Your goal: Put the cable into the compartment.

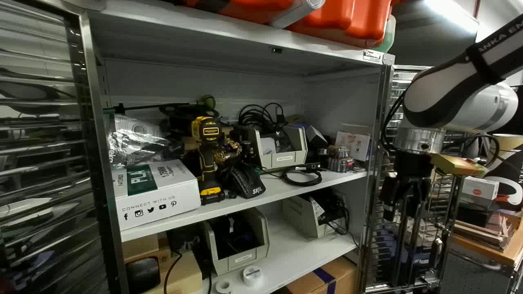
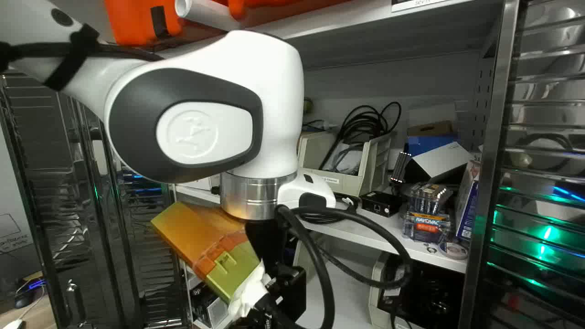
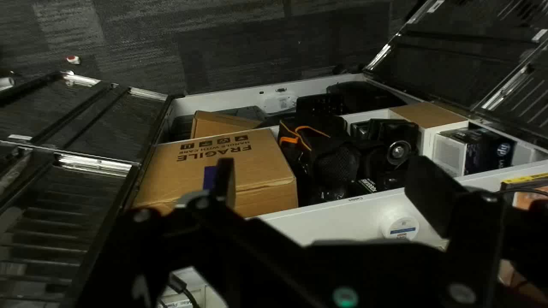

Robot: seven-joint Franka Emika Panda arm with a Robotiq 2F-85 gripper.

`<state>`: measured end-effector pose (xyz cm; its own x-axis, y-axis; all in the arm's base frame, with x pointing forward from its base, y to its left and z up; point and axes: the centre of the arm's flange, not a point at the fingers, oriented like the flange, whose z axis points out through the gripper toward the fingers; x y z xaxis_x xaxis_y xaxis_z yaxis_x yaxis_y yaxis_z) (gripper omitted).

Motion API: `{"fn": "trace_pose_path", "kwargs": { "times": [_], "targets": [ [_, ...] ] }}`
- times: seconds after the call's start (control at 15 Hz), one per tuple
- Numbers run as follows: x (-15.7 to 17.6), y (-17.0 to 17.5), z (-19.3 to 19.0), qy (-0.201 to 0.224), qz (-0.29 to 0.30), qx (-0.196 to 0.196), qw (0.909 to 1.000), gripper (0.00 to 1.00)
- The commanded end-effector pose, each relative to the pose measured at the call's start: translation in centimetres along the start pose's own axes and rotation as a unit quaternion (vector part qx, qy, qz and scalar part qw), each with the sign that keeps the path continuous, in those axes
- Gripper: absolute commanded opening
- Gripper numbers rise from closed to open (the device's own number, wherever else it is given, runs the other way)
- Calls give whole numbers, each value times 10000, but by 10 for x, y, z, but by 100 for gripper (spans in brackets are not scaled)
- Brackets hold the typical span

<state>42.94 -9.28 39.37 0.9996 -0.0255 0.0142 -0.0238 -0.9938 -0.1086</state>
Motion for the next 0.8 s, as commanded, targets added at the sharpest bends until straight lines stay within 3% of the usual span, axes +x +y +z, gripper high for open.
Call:
{"fn": "trace_pose_path", "kwargs": {
  "times": [0.0, 0.73],
  "targets": [
    [1, 0, -1, 15, -1, -3, 10000, 100],
    [2, 2, -4, 97, 47, -3, 9999, 100]
  ]
}}
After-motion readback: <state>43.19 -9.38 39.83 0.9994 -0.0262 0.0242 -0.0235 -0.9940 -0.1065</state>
